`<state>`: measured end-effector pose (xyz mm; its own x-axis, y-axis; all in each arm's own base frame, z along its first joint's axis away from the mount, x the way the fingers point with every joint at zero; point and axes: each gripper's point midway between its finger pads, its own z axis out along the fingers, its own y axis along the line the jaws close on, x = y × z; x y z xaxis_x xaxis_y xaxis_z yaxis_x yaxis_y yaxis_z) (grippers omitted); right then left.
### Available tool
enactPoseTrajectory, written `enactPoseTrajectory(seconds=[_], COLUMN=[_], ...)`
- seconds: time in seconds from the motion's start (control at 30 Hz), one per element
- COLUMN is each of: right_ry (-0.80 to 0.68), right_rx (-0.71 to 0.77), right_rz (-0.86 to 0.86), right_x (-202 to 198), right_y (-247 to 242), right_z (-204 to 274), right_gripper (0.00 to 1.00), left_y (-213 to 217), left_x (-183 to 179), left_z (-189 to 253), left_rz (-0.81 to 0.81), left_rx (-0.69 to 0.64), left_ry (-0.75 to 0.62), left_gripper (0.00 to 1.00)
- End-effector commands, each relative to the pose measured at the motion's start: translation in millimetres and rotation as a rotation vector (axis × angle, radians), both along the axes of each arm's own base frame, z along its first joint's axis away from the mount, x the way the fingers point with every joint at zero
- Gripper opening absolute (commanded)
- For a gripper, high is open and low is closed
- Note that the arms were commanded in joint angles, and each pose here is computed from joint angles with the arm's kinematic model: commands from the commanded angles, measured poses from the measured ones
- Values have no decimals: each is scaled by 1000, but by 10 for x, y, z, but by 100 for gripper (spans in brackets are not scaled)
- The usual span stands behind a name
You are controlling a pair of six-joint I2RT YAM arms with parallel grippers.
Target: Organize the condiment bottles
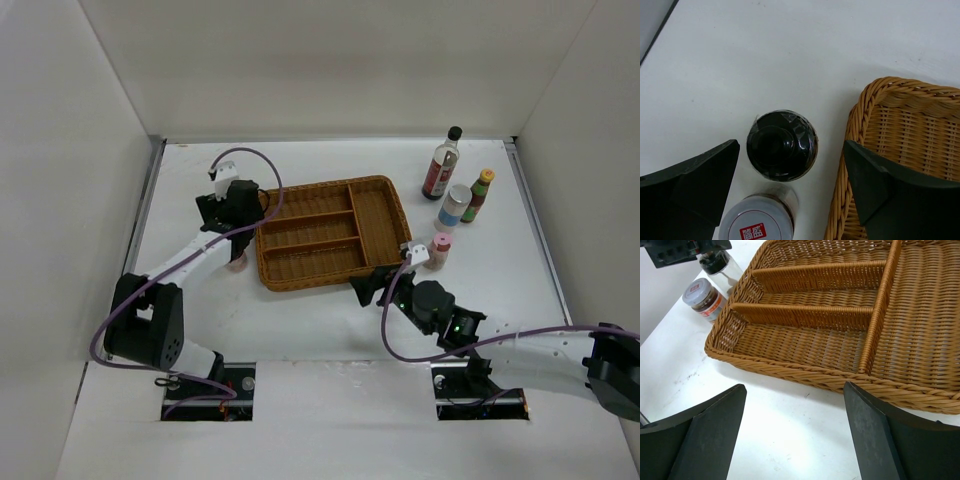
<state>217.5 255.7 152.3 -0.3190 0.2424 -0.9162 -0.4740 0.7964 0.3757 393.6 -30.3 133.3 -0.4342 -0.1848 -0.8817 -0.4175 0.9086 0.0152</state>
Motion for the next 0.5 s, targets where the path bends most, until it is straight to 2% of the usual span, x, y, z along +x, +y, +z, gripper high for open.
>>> enactPoseTrajectory(seconds=[0.0,0.27,0.47], right_ry=[-39,-28,-21], right_rx=[79,61,60], right_rz=[14,12,-2], right_x=[29,51,83], right_y=[87,97,59], right_z=[258,211,192], right_gripper=[86,87,88], left_y=[50,107,164], left_x=[159,259,267], left_z=[347,14,-12], left_rz=[46,58,74], left_rx=[-5,3,-9], left_ry=[-127,-71,-80], left_gripper=[85,85,84])
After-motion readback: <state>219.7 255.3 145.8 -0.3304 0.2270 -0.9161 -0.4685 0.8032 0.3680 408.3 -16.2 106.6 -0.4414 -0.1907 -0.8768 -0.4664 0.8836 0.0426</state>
